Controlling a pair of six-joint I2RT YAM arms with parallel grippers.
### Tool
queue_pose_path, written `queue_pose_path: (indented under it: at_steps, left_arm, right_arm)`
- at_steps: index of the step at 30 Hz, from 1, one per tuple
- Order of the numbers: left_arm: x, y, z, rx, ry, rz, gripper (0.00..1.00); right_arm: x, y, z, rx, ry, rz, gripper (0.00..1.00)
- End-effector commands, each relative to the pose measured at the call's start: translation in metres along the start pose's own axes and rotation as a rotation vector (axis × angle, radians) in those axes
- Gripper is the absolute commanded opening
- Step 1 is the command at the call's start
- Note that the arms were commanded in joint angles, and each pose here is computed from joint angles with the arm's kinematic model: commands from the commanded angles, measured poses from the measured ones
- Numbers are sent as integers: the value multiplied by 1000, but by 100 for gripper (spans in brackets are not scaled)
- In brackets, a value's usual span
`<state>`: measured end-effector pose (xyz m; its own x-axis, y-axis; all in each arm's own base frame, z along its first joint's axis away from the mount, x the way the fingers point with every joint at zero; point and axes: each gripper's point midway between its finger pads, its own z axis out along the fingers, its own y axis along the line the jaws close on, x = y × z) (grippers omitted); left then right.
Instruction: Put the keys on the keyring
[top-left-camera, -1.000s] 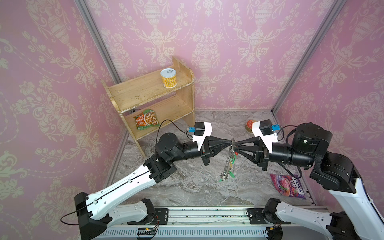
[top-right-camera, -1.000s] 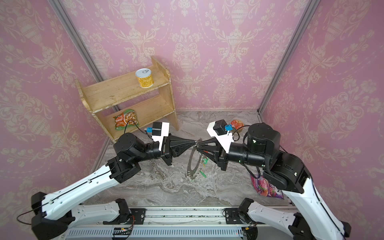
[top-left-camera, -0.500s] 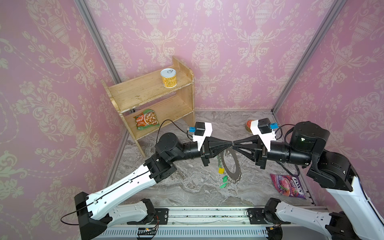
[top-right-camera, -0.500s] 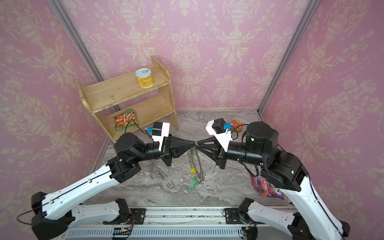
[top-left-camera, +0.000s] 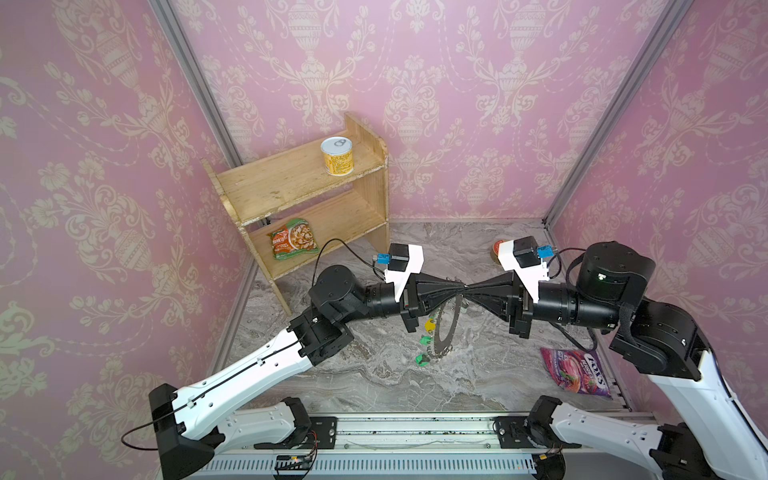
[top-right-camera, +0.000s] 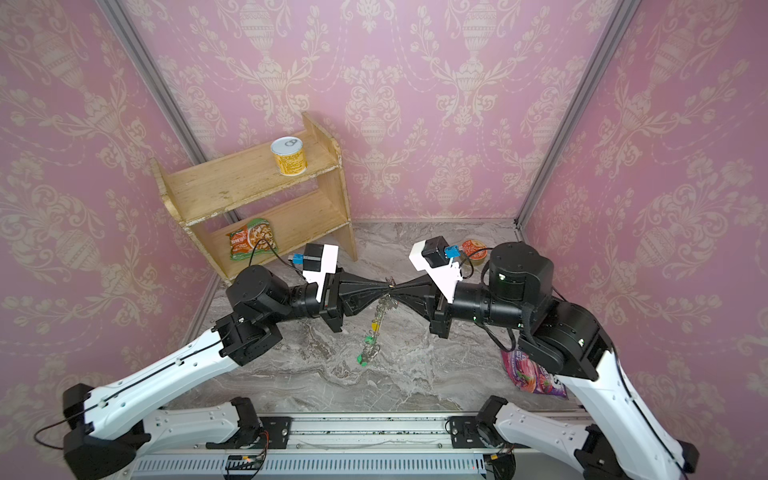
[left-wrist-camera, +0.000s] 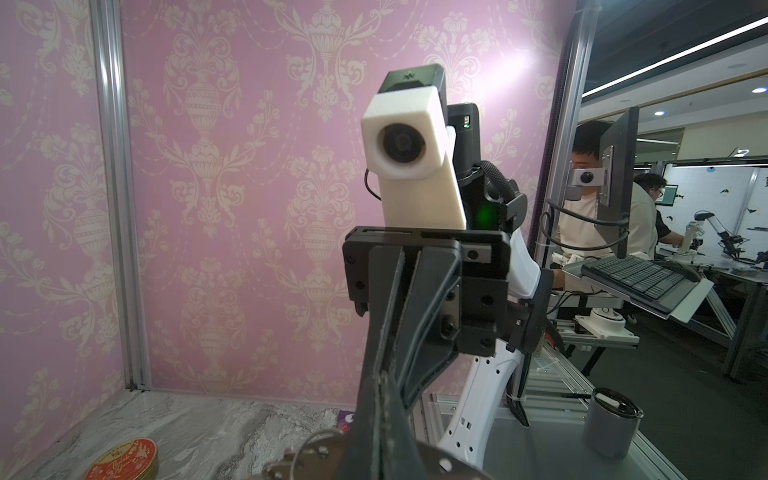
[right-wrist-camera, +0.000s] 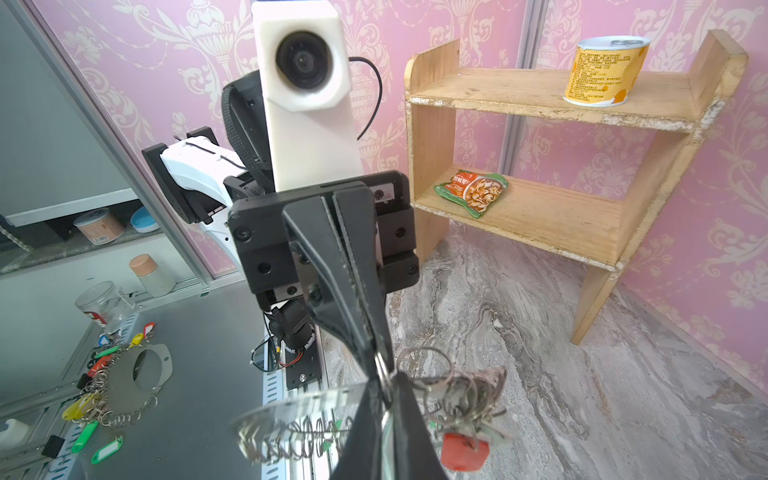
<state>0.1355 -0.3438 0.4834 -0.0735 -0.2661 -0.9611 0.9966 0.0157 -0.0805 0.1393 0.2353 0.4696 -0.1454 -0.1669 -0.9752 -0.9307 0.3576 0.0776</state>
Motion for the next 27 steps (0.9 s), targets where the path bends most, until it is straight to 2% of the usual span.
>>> queue_pose_path:
  at_steps: [1,8,14,16,20,23,27]
  left_arm:
    - [-30,-10,-1,39,-73,32,0]
    - [-29,-10,-2,37,-65,27,0]
    - [-22,-8,-4,15,-26,7,0]
    - [-19,-7,-5,4,-4,-3,7]
    - [-8,-6,-8,-21,71,-25,30]
    - [3,-4,-12,-44,154,-38,37]
    - [19,-2,-17,-68,276,-55,39]
  right_arm:
    - [-4,2,4,-26,-18,-7,2]
    - [-6,3,2,-28,-15,-11,0]
    - [0,4,-3,-24,45,-18,0]
    - [2,4,-5,-22,68,-18,0]
    - [6,5,-7,-24,117,-23,0]
    - [9,5,-8,-30,156,-26,0]
    - [10,5,-9,-34,195,-33,0]
